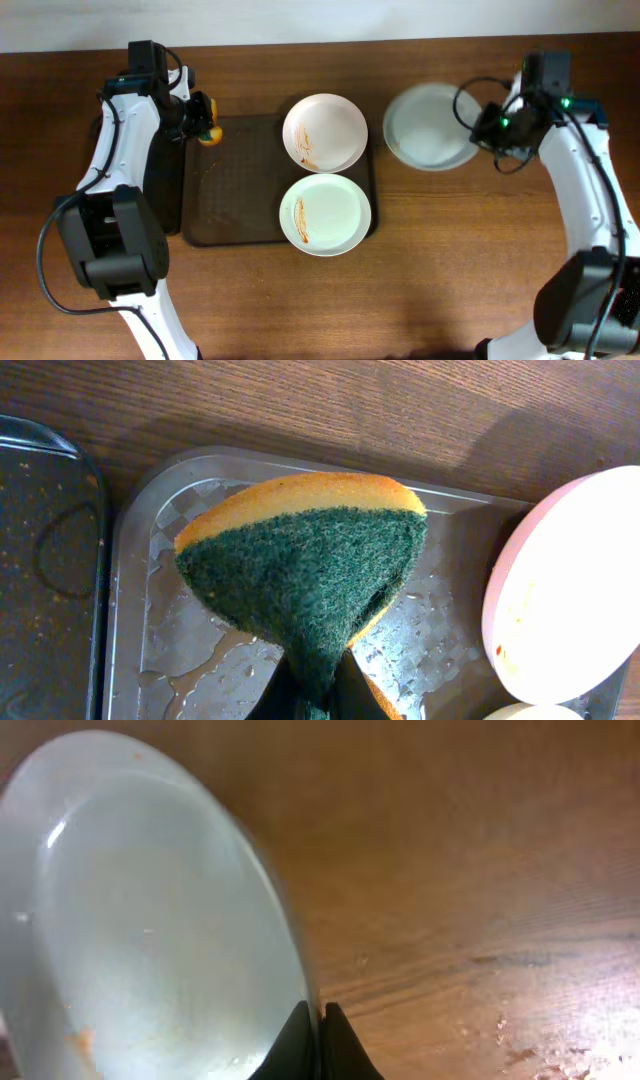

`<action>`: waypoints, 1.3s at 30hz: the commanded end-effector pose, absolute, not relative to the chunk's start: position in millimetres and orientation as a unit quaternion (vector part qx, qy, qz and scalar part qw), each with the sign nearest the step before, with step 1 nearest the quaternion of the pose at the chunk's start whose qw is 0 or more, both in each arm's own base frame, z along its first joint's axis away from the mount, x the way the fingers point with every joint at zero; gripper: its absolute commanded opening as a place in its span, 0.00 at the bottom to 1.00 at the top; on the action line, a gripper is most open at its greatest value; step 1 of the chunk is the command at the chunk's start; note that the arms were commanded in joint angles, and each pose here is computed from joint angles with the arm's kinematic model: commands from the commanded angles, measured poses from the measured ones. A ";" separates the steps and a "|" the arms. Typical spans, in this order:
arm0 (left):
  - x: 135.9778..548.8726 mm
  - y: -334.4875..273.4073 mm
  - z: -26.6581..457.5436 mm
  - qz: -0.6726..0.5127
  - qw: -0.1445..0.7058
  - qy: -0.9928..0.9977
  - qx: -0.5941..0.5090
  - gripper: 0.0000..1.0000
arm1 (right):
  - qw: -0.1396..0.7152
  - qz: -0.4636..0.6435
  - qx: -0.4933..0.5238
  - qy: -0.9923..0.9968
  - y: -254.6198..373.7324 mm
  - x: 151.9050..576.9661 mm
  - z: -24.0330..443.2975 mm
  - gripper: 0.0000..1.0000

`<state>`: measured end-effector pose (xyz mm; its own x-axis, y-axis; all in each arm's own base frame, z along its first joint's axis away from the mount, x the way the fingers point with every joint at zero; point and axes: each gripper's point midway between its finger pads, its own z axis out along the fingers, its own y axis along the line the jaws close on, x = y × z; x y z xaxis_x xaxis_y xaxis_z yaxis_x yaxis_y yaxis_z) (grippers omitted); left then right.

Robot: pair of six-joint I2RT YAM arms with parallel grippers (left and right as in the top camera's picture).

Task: Clean dirty plates on tray and stack at the side
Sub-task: 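Lift the scrubbed plate with the right gripper and carry it right, then set the plate on the table right of the tray and release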

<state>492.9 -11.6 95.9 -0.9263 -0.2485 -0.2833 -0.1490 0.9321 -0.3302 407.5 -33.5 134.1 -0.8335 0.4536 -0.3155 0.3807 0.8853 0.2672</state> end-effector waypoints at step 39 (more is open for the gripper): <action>490.4 -23.1 84.1 -0.109 0.154 0.978 -0.089 0.01 | -0.001 0.126 0.017 0.992 171.2 315.8 29.8 0.29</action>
